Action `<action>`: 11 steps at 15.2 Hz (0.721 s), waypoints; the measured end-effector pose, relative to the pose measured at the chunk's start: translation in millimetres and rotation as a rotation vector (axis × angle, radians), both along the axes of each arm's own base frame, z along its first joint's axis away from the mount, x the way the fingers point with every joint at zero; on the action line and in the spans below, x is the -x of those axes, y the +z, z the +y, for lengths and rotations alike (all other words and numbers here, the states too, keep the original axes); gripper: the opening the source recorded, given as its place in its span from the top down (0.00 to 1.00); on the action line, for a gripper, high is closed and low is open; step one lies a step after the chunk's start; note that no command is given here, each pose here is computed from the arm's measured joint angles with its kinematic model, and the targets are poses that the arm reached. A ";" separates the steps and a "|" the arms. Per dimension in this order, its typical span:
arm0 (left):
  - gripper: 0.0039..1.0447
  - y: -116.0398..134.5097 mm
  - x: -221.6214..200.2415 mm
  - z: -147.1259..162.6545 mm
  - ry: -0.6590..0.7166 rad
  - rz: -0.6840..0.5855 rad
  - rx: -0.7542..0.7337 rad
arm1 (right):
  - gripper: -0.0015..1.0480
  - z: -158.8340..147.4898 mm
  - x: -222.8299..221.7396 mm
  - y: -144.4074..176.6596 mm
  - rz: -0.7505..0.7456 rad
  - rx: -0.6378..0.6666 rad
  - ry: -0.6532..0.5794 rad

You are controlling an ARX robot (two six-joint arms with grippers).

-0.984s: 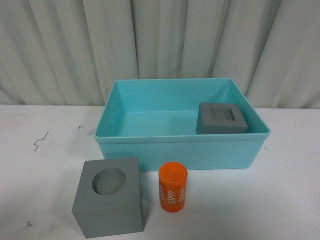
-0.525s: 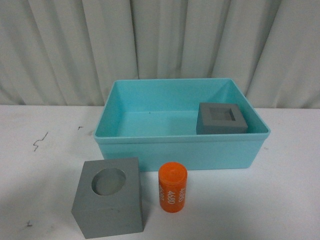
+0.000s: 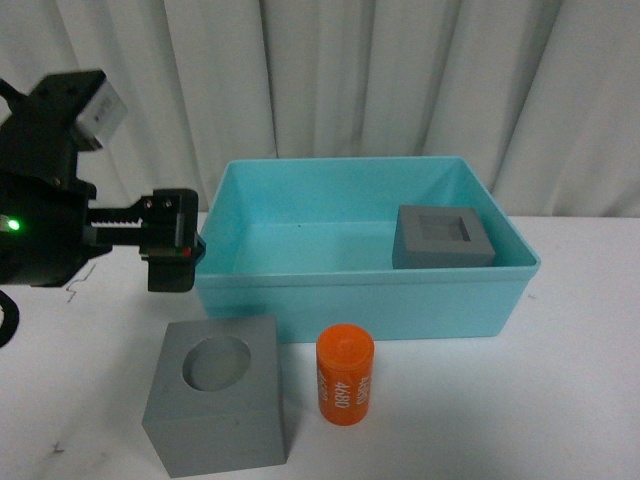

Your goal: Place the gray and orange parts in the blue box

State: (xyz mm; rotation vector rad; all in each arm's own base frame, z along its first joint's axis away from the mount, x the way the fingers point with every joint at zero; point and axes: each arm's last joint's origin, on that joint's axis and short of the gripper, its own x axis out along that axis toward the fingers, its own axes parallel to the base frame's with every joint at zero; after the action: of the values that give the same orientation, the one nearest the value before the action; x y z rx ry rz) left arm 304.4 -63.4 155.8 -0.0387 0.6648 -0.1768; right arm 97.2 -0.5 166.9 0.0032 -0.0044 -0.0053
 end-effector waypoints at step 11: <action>0.06 -28.1 19.9 6.5 -0.015 0.162 -0.018 | 0.06 0.0 0.0 0.0 0.000 0.000 0.000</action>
State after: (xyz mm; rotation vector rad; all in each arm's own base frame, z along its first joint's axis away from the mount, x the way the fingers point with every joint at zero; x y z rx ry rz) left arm 284.4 -56.9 127.7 -0.0306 0.8282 -0.1832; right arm 97.2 -0.5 166.9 0.0032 -0.0044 -0.0053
